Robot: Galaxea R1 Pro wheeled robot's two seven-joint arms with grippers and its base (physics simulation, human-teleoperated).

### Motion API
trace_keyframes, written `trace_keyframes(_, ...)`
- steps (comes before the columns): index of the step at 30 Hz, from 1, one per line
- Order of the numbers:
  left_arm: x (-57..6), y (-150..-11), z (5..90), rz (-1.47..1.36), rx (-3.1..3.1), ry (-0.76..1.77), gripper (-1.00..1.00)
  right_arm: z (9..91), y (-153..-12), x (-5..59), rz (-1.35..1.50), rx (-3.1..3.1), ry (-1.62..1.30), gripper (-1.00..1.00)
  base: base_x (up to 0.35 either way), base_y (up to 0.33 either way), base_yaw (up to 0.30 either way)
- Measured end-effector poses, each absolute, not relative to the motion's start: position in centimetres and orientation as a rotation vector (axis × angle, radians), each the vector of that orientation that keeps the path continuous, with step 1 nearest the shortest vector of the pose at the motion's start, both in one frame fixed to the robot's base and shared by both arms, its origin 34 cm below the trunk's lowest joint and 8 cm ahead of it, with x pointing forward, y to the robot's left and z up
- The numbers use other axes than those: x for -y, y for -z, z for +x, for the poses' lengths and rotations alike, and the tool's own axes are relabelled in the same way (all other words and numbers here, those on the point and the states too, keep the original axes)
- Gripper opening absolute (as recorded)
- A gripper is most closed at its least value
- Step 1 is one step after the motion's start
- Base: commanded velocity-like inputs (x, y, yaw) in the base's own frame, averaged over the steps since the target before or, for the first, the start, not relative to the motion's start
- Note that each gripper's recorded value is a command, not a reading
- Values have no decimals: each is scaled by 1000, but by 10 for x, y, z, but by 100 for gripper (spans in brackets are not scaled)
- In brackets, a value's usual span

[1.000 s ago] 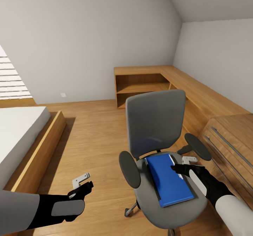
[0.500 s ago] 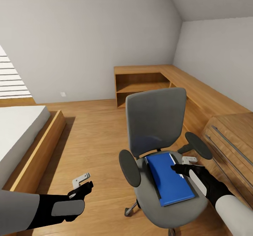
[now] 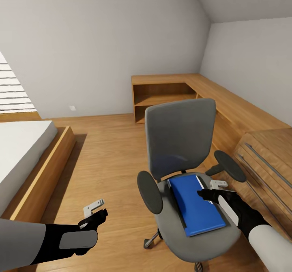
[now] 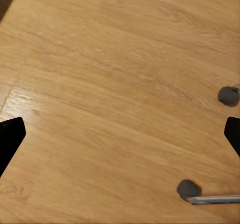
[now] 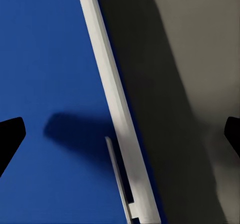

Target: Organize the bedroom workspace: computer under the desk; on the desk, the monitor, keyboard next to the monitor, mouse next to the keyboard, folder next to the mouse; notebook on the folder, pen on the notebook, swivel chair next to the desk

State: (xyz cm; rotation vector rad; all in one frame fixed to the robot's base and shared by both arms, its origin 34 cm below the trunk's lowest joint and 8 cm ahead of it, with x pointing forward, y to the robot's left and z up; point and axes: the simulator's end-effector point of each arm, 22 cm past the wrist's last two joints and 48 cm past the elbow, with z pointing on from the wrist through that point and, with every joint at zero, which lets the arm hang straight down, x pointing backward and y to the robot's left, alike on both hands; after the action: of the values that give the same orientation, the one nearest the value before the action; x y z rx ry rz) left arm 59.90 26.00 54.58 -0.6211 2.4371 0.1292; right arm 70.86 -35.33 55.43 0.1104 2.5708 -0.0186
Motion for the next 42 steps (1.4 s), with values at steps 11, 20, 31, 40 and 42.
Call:
trace_keyframes(11, -260, -537, 598, -622, -2436, -130, 100, 710, -548, 352, 112, -2563, 14, 100, 0, 0, 0)
trace_keyframes(20, -260, -537, 598, -623, -2436, -130, 100, 710, -548, 352, 112, -2563, 14, 100, 0, 0, 0)
trace_keyframes(31, -260, -536, 598, -623, -2437, -129, 100, 710, -548, 351, 113, -2563, 8, -100, 0, 0, 0)
trace_keyframes(40, -260, -536, 598, -622, -2437, -129, 100, 710, -547, 351, 113, -2563, 8, -100, 0, 0, 0)
trace_keyframes(42, -260, -536, 598, -622, -2437, -129, 100, 710, -548, 351, 112, -2563, 8, -100, 0, 0, 0)
